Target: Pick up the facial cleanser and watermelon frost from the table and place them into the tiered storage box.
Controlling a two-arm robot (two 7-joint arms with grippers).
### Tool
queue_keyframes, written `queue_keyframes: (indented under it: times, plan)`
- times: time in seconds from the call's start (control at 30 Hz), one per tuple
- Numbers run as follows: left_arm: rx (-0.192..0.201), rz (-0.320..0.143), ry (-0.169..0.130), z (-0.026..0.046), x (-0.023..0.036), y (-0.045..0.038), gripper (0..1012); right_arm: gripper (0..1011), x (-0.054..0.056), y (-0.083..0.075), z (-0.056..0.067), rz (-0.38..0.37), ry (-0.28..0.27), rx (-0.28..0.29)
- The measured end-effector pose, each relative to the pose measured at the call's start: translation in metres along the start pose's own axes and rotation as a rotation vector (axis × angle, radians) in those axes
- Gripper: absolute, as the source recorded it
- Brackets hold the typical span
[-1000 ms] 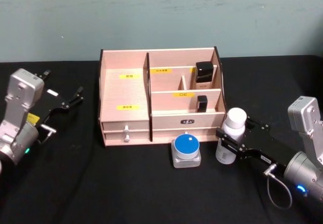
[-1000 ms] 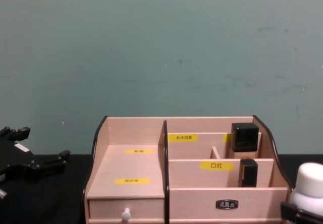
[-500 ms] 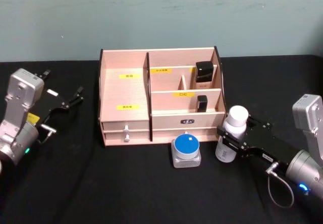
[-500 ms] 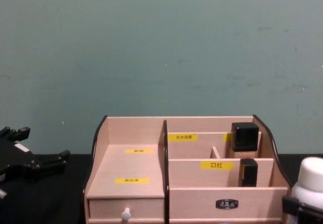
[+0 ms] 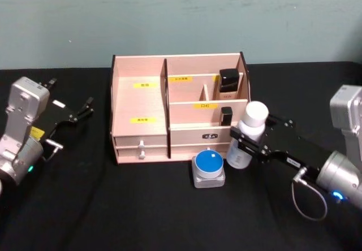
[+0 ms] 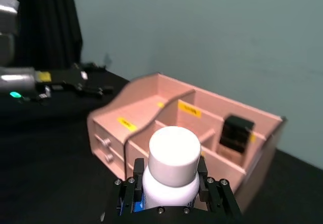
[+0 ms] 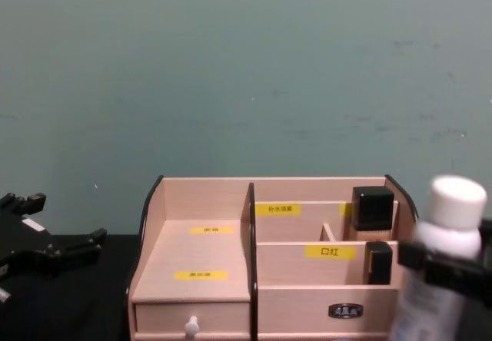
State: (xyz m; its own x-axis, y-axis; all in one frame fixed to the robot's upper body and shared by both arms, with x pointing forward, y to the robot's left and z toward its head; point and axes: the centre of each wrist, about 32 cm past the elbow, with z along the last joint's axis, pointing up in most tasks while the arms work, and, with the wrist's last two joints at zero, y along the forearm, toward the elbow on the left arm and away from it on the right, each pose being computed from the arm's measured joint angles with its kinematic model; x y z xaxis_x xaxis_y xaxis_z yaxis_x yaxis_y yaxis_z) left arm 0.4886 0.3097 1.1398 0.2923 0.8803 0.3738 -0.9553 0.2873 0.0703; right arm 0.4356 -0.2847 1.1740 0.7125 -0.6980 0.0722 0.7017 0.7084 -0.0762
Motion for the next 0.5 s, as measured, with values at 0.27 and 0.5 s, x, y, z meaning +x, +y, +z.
queue_keyframes:
  times: [0.27, 0.5]
  plan:
    - [0.000, 0.000, 0.000, 0.0000, 0.0000, 0.0000, 1001, 599, 0.000, 0.015, 0.024, 0.059, -0.016, 0.041]
    - [0.000, 0.000, 0.000, 0.0000, 0.0000, 0.0000, 1001, 599, 0.002, 0.034, 0.040, 0.087, -0.040, 0.065]
